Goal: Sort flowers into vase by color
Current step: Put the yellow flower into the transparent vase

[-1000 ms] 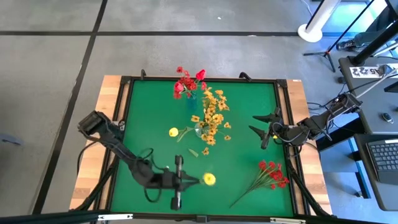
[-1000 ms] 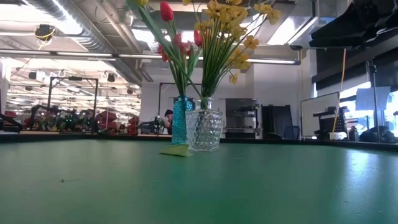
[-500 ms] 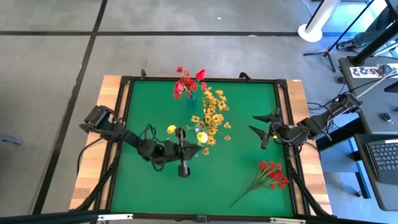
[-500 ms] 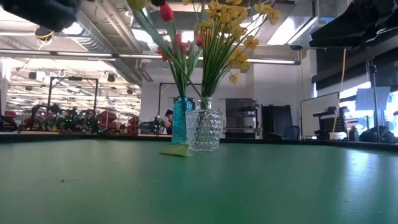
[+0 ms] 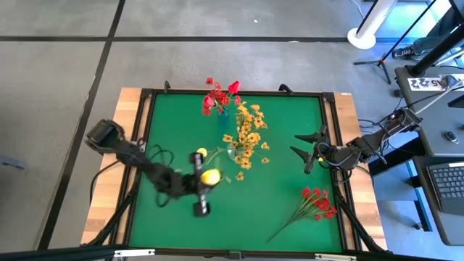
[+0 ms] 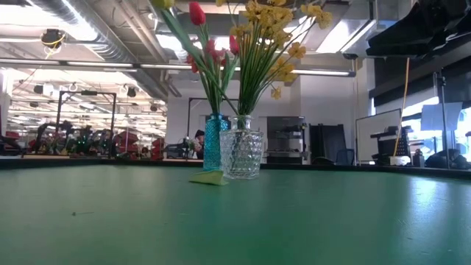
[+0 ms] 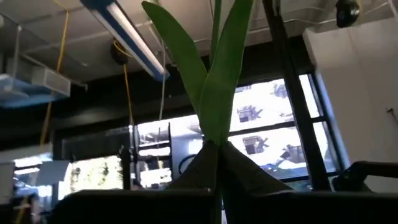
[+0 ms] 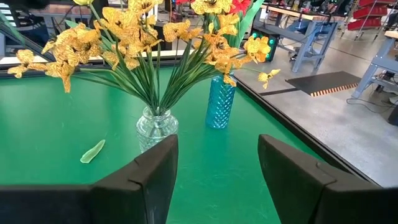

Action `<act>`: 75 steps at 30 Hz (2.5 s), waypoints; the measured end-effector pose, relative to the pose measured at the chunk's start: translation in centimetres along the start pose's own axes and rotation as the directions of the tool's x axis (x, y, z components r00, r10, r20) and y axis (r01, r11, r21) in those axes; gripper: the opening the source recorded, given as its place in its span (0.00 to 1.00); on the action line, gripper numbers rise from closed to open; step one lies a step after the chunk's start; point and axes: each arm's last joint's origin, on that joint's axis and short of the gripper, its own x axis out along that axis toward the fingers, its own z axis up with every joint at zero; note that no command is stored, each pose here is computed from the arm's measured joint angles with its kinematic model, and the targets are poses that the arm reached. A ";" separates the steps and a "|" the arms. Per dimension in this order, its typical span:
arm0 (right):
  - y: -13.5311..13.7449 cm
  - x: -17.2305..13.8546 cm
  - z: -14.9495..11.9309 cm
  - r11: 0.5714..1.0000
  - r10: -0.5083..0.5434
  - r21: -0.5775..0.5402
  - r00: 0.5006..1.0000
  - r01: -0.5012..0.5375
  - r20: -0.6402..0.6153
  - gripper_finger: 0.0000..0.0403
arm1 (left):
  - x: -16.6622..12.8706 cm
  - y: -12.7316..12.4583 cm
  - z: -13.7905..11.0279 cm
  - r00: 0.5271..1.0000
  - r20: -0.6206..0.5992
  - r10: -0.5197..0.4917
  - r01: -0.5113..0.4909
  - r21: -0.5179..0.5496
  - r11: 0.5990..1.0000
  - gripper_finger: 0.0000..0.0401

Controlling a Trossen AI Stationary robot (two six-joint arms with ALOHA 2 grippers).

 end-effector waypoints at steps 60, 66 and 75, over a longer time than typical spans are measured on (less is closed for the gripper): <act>3.4 2.4 -0.7 0.998 0.058 0.003 0.998 -0.058 -0.035 0.55 | -0.4 13.8 -5.7 0.994 -0.037 0.100 -0.105 -0.182 0.978 0.00; 4.1 3.0 -0.8 0.997 0.074 0.016 0.997 -0.073 -0.024 0.55 | 0.6 13.9 -7.6 0.995 -0.061 0.074 -0.083 -0.159 0.984 0.00; 4.4 3.0 -0.9 0.991 0.132 0.016 0.990 -0.131 -0.039 0.55 | 1.4 13.8 -6.2 0.999 0.003 0.041 -0.040 -0.121 0.992 0.00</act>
